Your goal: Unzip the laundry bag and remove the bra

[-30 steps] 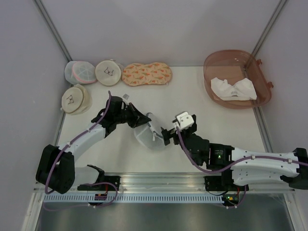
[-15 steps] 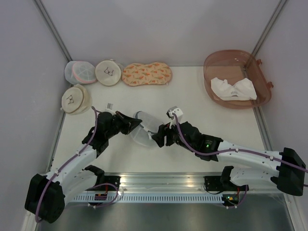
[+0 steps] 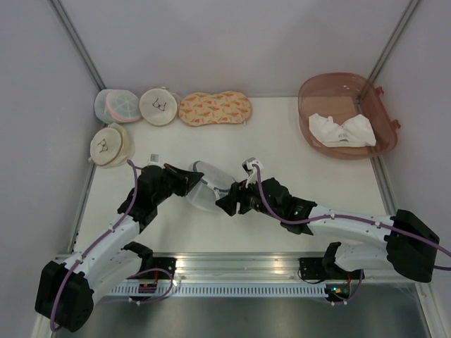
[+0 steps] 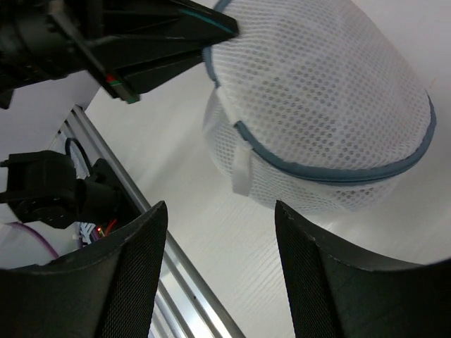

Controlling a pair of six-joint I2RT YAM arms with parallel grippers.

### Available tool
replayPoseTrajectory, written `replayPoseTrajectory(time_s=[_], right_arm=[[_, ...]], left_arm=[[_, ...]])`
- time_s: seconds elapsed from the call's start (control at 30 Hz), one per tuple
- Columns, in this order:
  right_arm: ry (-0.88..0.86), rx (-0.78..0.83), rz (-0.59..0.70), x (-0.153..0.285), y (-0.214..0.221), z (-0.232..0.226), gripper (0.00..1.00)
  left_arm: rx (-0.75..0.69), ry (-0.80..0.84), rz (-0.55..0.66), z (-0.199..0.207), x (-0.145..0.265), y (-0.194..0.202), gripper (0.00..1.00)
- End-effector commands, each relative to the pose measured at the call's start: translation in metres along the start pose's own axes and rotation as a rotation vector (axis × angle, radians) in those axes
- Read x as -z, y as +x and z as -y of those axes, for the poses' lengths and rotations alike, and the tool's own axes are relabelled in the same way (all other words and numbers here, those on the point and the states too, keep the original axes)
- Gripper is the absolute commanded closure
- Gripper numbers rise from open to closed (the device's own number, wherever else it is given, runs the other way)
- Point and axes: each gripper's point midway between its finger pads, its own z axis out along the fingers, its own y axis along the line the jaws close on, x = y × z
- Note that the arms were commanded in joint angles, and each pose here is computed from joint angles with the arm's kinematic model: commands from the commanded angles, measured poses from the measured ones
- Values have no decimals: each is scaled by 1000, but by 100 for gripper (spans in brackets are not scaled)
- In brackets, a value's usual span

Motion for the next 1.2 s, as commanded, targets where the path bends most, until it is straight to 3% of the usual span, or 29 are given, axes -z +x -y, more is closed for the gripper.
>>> replayPoseTrajectory(time_s=[0.0,0.77,0.87,1.0,1.17], right_arm=[[-57,-61,56,-13,-9,-3,33],[-70,-127,154,-47,-18,24,37],[-66,-118,180,-46,-25,27,42],[-79,-110,191,-47,-31,25,58],[-92,-98,198,-45,-37,22,70]], left_arm=[[45,20,9,5,2,-1,98],[79,21,-11,-1,7,4,98],[81,20,-19,-3,6,5,98],[79,17,-32,-4,5,8,98],[79,15,-38,-7,5,9,98]])
